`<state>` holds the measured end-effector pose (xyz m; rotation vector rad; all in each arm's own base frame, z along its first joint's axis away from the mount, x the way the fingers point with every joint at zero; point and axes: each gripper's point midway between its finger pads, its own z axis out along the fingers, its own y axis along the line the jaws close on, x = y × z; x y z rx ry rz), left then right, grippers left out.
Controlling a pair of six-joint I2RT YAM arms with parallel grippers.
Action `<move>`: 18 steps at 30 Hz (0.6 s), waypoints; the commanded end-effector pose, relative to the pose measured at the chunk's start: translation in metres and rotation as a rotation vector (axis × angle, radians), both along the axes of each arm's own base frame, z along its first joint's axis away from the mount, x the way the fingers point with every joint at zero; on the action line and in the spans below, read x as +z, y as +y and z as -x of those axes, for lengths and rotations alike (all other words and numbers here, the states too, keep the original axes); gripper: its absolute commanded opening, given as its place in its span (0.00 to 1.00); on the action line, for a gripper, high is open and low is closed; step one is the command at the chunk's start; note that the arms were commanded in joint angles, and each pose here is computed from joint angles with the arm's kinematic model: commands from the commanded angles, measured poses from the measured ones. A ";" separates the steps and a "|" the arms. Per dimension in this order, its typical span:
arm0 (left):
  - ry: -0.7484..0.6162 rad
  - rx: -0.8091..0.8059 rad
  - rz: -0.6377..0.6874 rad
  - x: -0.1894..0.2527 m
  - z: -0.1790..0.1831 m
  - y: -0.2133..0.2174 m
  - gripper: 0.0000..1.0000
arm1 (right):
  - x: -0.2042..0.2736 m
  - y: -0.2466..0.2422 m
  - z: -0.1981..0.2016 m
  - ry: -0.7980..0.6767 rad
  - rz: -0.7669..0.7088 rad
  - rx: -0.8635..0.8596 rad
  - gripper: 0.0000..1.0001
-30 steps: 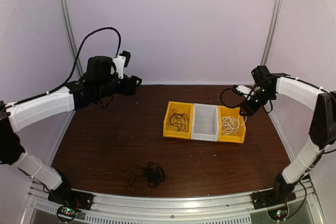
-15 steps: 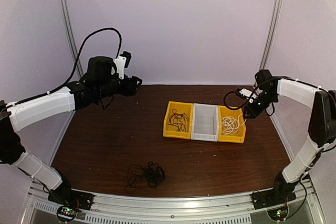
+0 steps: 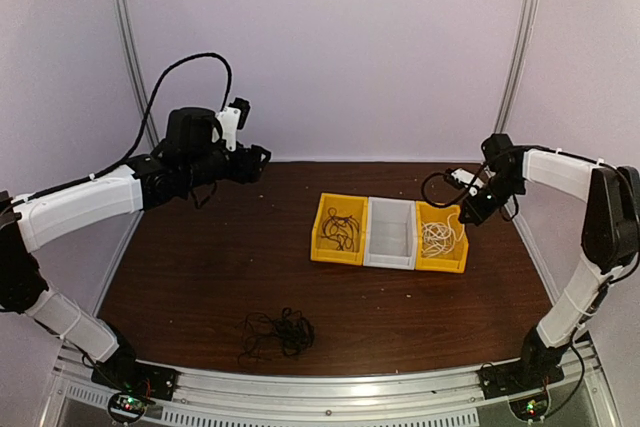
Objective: Untangle the cables
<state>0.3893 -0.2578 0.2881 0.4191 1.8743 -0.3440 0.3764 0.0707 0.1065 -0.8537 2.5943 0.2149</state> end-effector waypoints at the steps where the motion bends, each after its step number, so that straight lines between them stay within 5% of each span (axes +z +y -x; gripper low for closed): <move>1: -0.031 -0.014 0.025 0.009 -0.002 -0.005 0.72 | 0.021 0.017 -0.011 -0.053 -0.062 0.024 0.00; 18: -0.024 -0.009 0.017 0.005 -0.004 -0.005 0.72 | -0.033 0.058 -0.027 0.045 -0.036 0.085 0.00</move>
